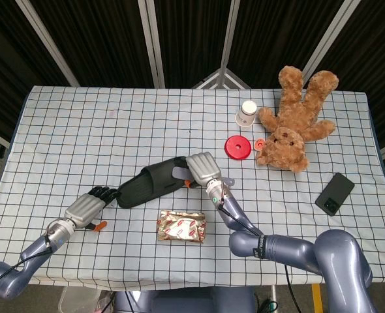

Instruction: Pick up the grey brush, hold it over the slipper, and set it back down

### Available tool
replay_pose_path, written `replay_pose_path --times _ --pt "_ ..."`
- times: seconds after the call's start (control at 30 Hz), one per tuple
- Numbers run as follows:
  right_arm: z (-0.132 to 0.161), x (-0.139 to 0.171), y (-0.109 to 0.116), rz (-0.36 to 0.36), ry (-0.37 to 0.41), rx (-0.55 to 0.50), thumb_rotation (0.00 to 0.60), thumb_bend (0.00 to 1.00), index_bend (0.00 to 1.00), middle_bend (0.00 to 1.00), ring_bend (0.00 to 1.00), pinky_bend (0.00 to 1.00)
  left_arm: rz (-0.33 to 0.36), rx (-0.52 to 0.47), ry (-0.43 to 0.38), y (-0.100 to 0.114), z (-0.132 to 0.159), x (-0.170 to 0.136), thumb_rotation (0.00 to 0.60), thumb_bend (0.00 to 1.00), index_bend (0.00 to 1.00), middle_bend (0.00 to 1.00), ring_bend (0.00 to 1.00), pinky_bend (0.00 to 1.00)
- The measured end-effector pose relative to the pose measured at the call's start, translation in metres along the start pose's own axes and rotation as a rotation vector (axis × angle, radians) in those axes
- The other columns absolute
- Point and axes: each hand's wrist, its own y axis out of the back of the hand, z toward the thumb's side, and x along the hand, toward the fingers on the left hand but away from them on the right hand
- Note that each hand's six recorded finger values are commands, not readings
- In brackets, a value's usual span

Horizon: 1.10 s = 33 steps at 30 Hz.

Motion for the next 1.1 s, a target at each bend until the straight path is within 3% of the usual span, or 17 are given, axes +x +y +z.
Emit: replay_pose_path --times 0.1,0.17,0.37,0.57,0.83,0.97,1.03,1.1 --pt "0.004 0.007 0.005 -0.014 0.018 0.008 0.6 0.47 0.82 0.64 0.53 0.57 0.047 -0.007 -0.026 0.007 0.005 -0.003 0.494 0.24 0.0 0.0 0.0 0.03" --pt "0.007 0.013 0.009 -0.02 0.029 0.016 0.6 0.47 0.82 0.64 0.53 0.57 0.088 -0.016 -0.049 0.013 0.009 -0.007 0.494 0.18 0.0 0.0 0.0 0.03" --pt "-0.001 0.039 0.02 -0.034 0.039 0.033 0.6 0.47 0.82 0.64 0.53 0.57 0.242 -0.064 -0.119 0.035 0.018 -0.027 0.484 0.15 0.0 0.0 0.0 0.03" --pt "-0.041 0.07 0.023 -0.031 -0.002 0.03 0.6 0.47 0.82 0.64 0.53 0.57 0.419 -0.103 -0.126 0.048 0.011 -0.073 0.476 0.13 0.0 0.0 0.0 0.03" --pt "-0.079 0.075 0.01 -0.018 -0.039 0.044 0.6 0.47 0.8 0.64 0.53 0.57 0.434 -0.148 -0.066 0.031 0.002 -0.102 0.482 0.11 0.0 0.0 0.0 0.03" --pt "-0.097 0.073 -0.002 -0.004 -0.056 0.063 0.6 0.47 0.69 0.62 0.52 0.57 0.417 -0.145 -0.044 0.025 -0.001 -0.102 0.485 0.11 0.0 0.0 0.0 0.03" --pt "-0.102 0.073 -0.009 0.012 -0.056 0.073 0.6 0.47 0.58 0.56 0.48 0.54 0.412 -0.143 -0.037 0.024 -0.001 -0.102 0.484 0.11 0.0 0.0 0.0 0.03" --pt "-0.106 0.075 -0.016 0.032 -0.051 0.09 0.6 0.47 0.35 0.43 0.4 0.48 0.405 -0.143 -0.035 0.022 -0.001 -0.1 0.481 0.11 0.0 0.0 0.0 0.03"
